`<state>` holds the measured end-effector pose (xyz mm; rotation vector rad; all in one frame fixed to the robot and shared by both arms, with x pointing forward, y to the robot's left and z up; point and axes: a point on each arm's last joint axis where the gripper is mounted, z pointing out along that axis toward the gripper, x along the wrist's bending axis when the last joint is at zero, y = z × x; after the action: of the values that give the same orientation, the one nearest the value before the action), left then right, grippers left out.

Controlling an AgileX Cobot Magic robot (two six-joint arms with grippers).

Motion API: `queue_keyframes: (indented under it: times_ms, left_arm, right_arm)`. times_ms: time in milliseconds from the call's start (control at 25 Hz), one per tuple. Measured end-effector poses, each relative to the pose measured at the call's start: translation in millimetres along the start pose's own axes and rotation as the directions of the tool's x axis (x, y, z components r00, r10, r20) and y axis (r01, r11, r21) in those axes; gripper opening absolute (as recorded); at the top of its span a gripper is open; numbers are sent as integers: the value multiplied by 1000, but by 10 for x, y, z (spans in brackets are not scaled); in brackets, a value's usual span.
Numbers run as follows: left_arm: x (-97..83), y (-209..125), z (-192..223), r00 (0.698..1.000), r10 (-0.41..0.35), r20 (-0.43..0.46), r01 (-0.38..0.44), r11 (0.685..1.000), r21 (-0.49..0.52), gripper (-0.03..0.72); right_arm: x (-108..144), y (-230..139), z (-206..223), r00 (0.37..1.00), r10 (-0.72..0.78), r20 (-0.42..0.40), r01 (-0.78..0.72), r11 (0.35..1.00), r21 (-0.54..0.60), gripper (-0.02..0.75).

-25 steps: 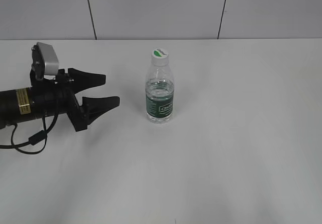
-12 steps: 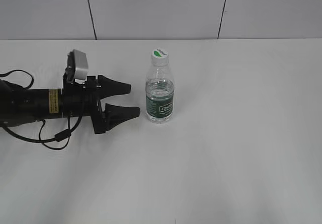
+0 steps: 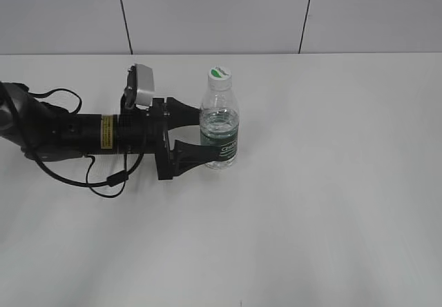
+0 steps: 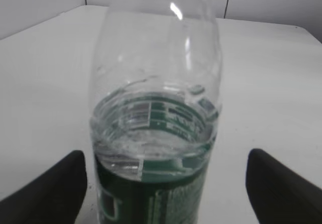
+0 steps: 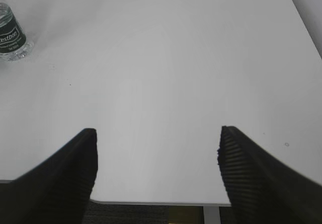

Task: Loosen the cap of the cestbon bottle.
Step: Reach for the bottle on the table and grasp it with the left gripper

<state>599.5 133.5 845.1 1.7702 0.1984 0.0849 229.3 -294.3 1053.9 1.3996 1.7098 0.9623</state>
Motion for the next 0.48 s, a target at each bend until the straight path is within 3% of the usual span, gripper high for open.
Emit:
queue_keyframes:
  times_ms: [480]
  left_arm:
    - [61, -55, 294, 1000, 18, 25, -17, 1000, -24, 587]
  right_arm:
    - [0, 0, 0, 1000, 0, 0, 0, 1000, 0, 569]
